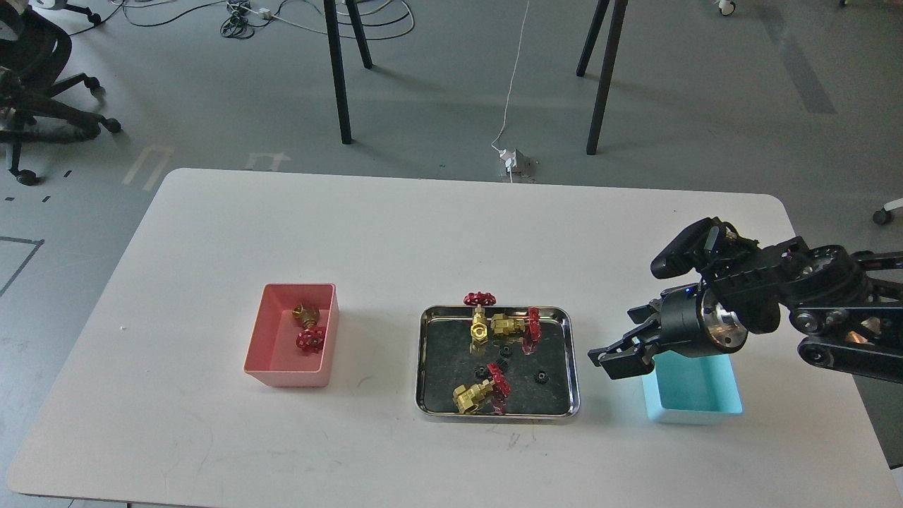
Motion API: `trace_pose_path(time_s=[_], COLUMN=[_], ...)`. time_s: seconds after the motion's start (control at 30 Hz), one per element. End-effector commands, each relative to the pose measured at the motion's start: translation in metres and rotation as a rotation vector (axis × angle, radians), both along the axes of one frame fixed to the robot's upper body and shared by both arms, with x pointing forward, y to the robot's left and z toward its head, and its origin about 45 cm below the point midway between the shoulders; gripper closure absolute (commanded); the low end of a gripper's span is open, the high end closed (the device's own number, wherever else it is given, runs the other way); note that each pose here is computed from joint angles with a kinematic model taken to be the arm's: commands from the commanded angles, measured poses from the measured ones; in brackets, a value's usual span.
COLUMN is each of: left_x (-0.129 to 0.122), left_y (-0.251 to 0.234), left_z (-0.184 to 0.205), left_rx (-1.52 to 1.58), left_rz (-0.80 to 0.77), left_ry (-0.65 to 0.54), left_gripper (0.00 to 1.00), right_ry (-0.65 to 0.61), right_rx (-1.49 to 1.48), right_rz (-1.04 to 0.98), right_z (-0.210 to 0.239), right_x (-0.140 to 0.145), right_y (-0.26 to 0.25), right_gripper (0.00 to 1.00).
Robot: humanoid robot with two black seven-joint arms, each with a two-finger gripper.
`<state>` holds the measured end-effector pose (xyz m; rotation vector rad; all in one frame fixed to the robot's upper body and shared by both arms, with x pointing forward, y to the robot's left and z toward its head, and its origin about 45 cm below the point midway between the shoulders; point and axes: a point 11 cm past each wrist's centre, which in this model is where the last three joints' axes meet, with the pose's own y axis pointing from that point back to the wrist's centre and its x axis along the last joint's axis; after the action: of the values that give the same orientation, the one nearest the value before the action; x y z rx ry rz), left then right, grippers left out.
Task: Place valve in pink box and gear in blue box
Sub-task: 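Withdraw the left arm and bring the right gripper toward the tray, then lower the right gripper onto a small dark gear and grasp it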
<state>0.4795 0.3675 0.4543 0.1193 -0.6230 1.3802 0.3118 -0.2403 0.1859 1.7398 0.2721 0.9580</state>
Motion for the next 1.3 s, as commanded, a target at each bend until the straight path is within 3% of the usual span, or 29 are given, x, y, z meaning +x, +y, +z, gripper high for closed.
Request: trace_pose_path(time_s=[0.0, 0.23, 0.53, 0.93, 1.27], left_x=[0.003, 0.003, 0.005, 0.005, 0.005], left_y=[0.007, 0.005, 0.001, 0.001, 0.001], left_z=[0.007, 0.015, 0.019, 0.026, 0.027], left_rx=[-0.002, -0.006, -0.012, -0.008, -0.008], left_rz=[0.023, 0.021, 0.025, 0.027, 0.028], left_ry=[-0.012, -0.028, -0.045, -0.058, -0.062], left_gripper=[0.01, 0.01, 0.01, 0.01, 0.01], right_ry=[0.017, 0.016, 0.036, 0.034, 0.02], right_rx=[-0.044, -0.081, -0.066, -0.126, -0.129], right_rz=[0.047, 0.116, 0.194, 0.317, 0.318], right_z=[-0.021, -0.053, -0.068, -0.079, -0.079], right_x=[0.004, 0.012, 0.009, 0.008, 0.012], right_y=[0.014, 0.05, 0.084, 0.078, 0.079], right_gripper=[0.02, 0.03, 0.13, 0.38, 0.42])
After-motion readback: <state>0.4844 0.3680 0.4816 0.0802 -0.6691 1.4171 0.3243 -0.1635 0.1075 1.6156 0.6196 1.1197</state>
